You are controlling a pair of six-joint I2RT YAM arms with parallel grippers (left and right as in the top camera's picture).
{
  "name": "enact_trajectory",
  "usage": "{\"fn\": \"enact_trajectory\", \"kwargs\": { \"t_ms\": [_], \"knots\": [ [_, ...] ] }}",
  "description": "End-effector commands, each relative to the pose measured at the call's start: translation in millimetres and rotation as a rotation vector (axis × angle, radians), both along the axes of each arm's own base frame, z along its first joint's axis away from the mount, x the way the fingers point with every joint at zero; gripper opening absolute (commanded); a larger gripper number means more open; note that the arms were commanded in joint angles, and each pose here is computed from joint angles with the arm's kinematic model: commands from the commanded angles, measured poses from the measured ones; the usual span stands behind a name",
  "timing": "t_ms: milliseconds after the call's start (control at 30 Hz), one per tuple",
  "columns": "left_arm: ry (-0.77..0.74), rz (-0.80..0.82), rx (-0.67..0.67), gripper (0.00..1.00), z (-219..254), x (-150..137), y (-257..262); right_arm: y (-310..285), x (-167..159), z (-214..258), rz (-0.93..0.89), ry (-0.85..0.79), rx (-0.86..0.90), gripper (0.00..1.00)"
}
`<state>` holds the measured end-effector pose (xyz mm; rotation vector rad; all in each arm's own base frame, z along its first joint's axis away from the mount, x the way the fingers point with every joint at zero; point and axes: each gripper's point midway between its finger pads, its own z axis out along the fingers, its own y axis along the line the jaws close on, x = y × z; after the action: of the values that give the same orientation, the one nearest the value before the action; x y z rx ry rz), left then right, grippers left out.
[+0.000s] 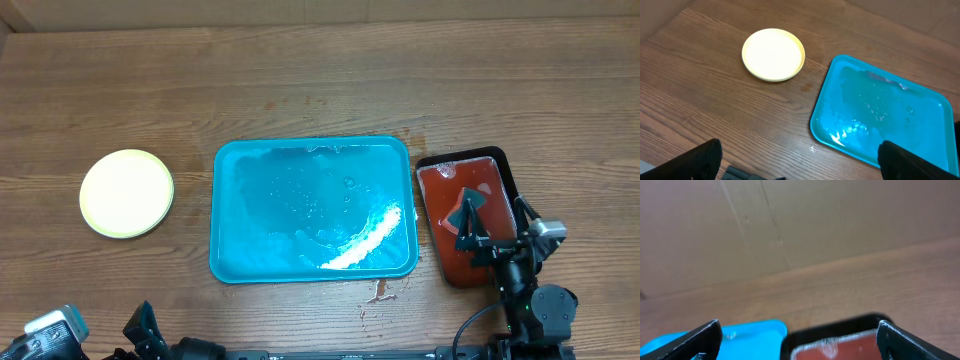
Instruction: Clean dirty plates on tray and stack at the side
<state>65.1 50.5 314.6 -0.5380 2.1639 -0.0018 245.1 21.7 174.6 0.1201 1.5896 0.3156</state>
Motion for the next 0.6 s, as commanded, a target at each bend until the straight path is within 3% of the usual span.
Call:
{"fn": "enact_trajectory", "kwargs": {
  "t_ms": [0, 567],
  "knots": [
    [-0.014, 0.0, -0.014, 1.0, 1.5, -1.8, 0.0, 0.9, 0.0, -3.0, 0.008, 0.002, 0.007, 1.0],
    [-0.013, 0.0, -0.013, 0.99, 1.5, -1.7, 0.0, 1.5, -0.1, -2.7, 0.011, 0.001, 0.008, 1.0]
  ]
}}
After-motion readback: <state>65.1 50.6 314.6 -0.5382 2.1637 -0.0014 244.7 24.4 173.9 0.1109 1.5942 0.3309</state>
